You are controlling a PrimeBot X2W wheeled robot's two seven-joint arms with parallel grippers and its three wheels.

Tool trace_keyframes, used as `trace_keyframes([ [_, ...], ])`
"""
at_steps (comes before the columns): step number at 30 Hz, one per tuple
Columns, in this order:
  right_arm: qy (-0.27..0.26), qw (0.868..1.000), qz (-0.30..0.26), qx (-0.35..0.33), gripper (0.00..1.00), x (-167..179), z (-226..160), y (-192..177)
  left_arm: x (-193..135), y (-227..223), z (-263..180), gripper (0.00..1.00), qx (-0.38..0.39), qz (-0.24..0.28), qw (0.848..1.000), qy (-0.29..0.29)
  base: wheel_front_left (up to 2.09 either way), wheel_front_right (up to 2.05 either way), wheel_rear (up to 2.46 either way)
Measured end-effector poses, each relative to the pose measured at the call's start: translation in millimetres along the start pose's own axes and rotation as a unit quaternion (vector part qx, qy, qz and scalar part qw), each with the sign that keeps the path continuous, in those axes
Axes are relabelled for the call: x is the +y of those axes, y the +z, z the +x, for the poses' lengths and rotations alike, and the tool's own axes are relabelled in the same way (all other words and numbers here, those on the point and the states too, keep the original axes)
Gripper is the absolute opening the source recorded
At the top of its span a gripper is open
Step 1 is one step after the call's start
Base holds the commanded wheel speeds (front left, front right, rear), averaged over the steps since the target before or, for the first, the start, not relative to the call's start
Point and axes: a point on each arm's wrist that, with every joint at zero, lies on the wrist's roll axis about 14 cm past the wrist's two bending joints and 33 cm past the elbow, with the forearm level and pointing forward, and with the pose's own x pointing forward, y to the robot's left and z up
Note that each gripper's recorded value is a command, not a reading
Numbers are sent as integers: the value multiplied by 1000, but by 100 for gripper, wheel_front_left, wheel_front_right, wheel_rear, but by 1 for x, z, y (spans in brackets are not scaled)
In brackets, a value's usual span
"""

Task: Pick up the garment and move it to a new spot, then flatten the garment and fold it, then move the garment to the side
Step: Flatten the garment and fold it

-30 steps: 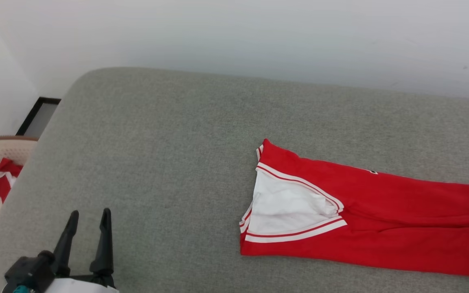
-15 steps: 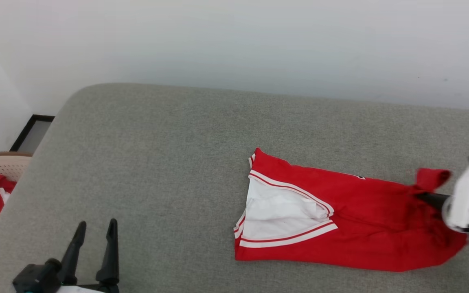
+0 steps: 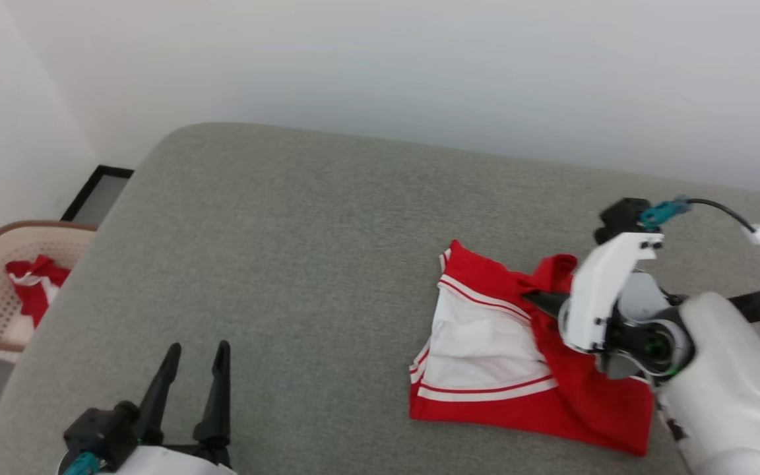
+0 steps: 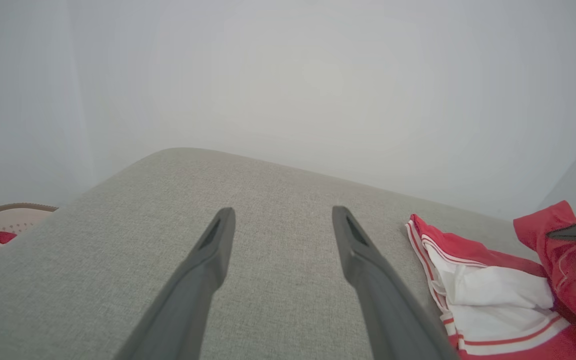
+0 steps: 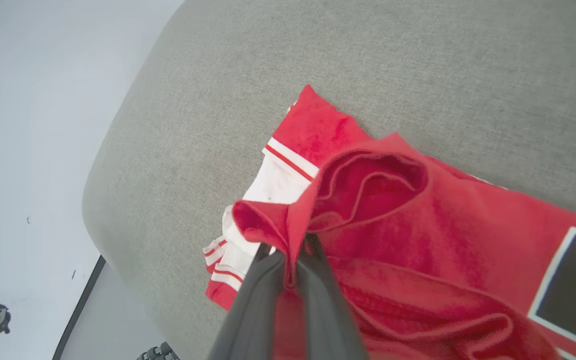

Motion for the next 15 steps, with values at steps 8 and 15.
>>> trace_keyframes([
  [8,9,1000,-27,12,0,32,41,-4,4,3,-5,100,-6,-4,1000,14,0,0,0],
  [15,13,998,-48,31,0,46,64,-15,12,3,-9,100,-4,-7,1000,30,0,0,0],
])
